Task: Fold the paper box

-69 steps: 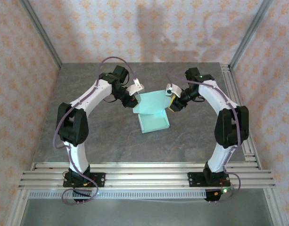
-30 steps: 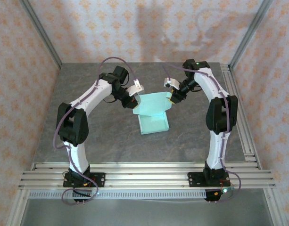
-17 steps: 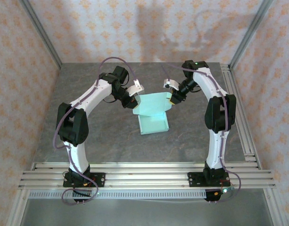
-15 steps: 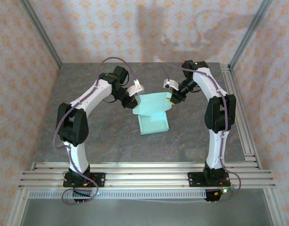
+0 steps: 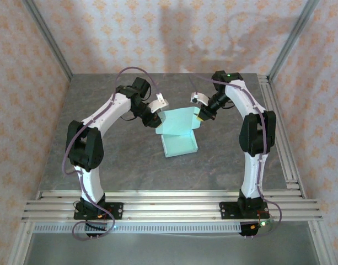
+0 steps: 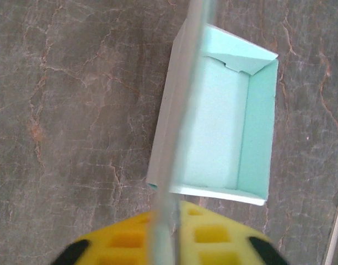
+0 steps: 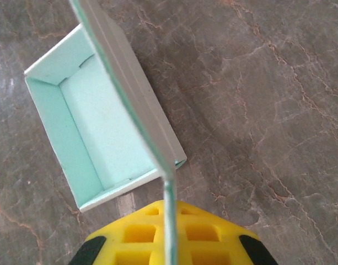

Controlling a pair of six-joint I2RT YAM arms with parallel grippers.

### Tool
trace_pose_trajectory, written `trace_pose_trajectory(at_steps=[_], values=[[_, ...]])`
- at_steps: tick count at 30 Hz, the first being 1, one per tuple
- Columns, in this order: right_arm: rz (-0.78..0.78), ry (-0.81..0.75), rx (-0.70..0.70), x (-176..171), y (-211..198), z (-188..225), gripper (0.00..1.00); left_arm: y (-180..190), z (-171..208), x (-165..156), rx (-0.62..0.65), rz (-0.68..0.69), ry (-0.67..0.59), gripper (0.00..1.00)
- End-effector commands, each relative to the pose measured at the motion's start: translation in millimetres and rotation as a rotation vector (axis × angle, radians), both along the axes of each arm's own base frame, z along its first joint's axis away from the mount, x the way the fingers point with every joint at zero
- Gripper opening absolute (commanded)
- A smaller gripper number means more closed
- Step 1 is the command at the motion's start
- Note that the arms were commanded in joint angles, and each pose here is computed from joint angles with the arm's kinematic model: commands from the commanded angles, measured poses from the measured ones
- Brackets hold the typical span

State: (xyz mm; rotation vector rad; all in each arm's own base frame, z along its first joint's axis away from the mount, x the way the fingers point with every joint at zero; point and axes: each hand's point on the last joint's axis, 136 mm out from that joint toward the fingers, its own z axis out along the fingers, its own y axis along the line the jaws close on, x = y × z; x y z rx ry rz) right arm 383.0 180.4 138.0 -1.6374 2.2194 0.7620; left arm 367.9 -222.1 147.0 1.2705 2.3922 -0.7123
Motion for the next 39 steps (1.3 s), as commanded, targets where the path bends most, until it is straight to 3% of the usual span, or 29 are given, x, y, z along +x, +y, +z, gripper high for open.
trace_pose_trajectory(at_steps=[1,14,25,28,34,39], values=[[-0.048,-0.094,-0.014,5.2,2.4,16.3,0.00,2.0,13.1,9.6,0.003,0.049,-0.041,0.22],[-0.065,-0.160,-0.043,4.7,-1.3,16.1,0.00,18.4,3.5,9.3,0.101,0.076,-0.043,0.20],[-0.074,-0.170,-0.031,7.7,0.2,20.4,0.00,13.0,7.8,9.8,0.069,0.066,-0.027,0.01],[-0.096,-0.175,-0.029,9.8,1.2,23.6,0.00,12.6,9.3,10.8,0.067,0.072,-0.029,0.00],[-0.274,-0.202,0.016,22.7,6.7,39.6,0.00,12.7,15.2,29.2,0.071,0.172,-0.073,0.00],[-0.516,-0.269,0.059,39.5,4.8,50.1,0.00,15.8,20.2,48.8,0.073,0.271,-0.118,0.00]])
